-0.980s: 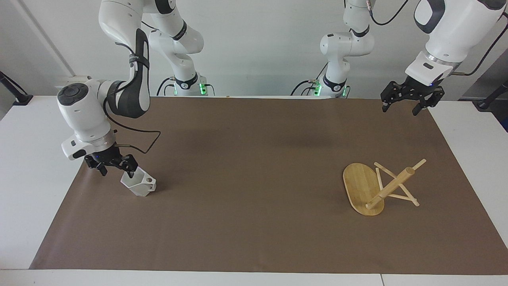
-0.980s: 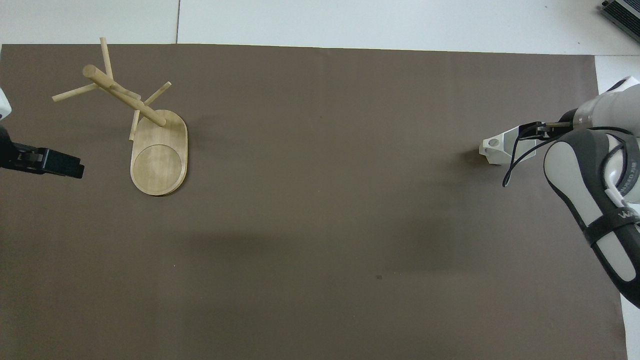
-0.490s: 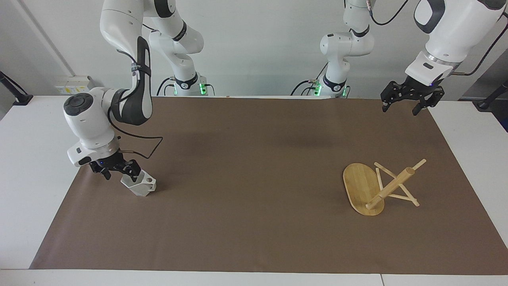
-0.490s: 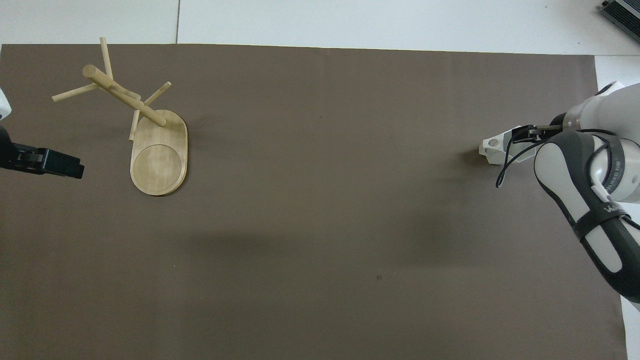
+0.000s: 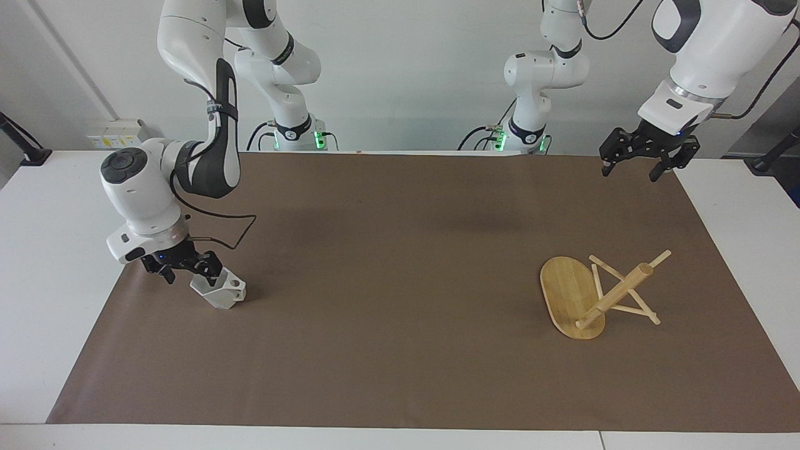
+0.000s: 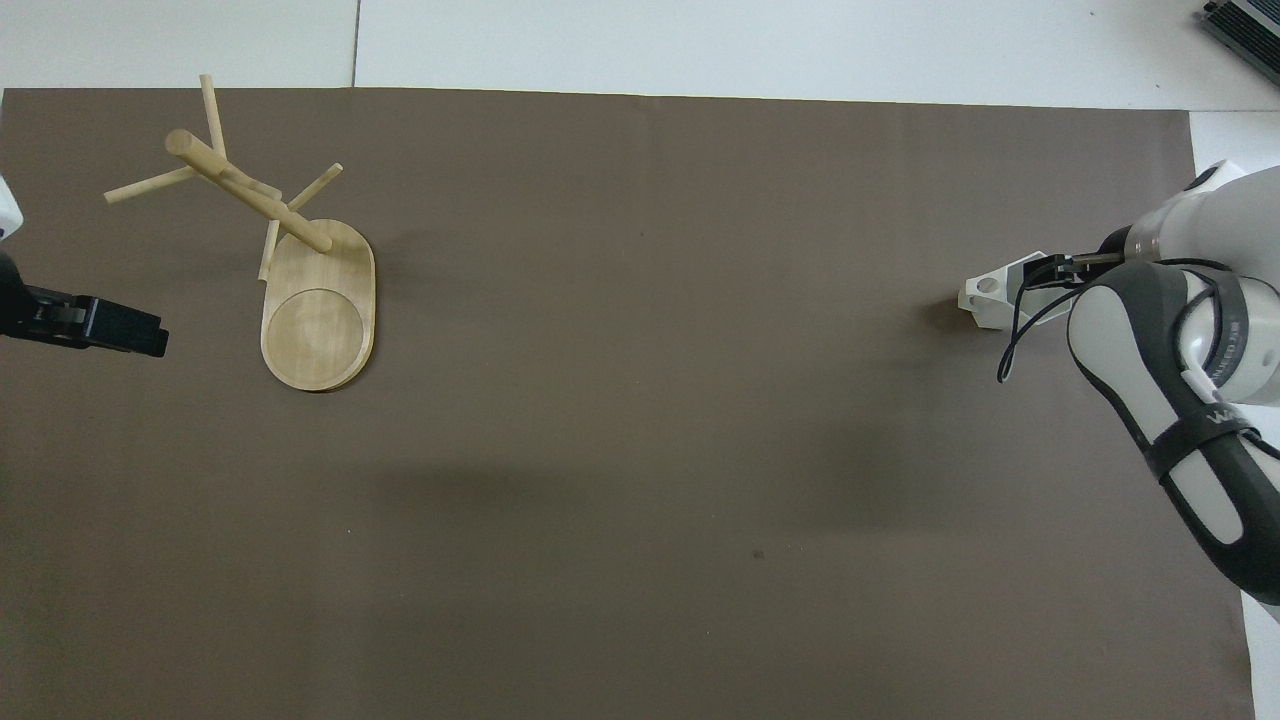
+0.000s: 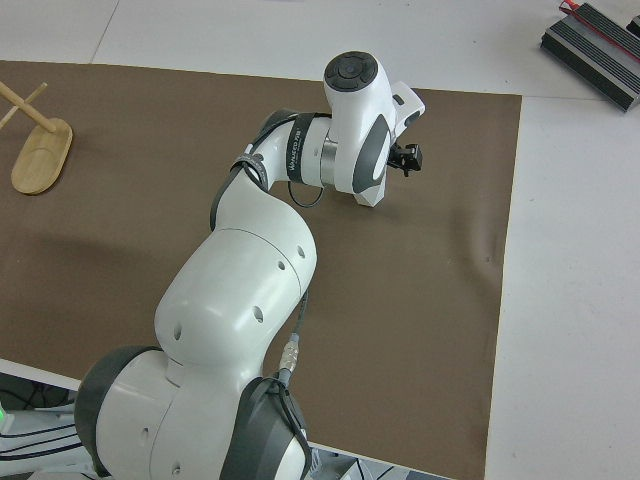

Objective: Hang cup on rack
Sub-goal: 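Close the right gripper on the white cup's handle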

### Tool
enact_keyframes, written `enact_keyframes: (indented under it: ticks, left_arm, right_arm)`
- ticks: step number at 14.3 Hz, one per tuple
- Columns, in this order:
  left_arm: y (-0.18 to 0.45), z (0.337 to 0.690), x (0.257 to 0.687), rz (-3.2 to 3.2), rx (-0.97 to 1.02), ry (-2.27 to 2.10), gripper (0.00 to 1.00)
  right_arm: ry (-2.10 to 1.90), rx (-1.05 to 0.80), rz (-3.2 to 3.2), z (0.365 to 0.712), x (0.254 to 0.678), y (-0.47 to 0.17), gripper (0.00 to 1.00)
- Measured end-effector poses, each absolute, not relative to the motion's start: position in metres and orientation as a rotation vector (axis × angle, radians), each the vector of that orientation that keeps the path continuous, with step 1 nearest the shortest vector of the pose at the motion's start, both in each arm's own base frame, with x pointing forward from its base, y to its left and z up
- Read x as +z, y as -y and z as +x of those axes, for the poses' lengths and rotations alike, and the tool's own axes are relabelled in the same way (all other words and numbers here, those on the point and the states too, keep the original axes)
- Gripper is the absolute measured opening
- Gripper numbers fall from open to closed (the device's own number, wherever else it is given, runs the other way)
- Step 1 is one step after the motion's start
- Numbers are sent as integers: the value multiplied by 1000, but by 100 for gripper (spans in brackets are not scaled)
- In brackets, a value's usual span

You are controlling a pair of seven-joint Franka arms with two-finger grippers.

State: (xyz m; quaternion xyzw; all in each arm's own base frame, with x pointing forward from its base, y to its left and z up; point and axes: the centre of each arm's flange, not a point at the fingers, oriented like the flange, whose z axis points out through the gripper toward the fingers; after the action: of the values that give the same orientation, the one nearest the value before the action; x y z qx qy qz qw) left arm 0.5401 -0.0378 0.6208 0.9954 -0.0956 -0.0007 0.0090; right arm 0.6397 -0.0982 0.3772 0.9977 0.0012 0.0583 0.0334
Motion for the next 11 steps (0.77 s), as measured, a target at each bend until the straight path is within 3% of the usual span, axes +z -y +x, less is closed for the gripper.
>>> enact_keyframes:
  ticks: [5, 7, 10, 11]
  left_arm:
    - [38, 540, 621, 3109, -3, 299, 100]
    - [38, 540, 621, 3109, -3, 299, 100]
    - [38, 540, 621, 3109, -3, 299, 100]
    - [38, 540, 621, 3109, -3, 299, 100]
  right_arm:
    - [-11, 179, 3069, 640, 377, 98, 85]
    - [-10, 179, 3069, 640, 377, 98, 73]
    - [-10, 179, 3069, 640, 377, 98, 67]
    - [-10, 179, 3069, 640, 377, 98, 59]
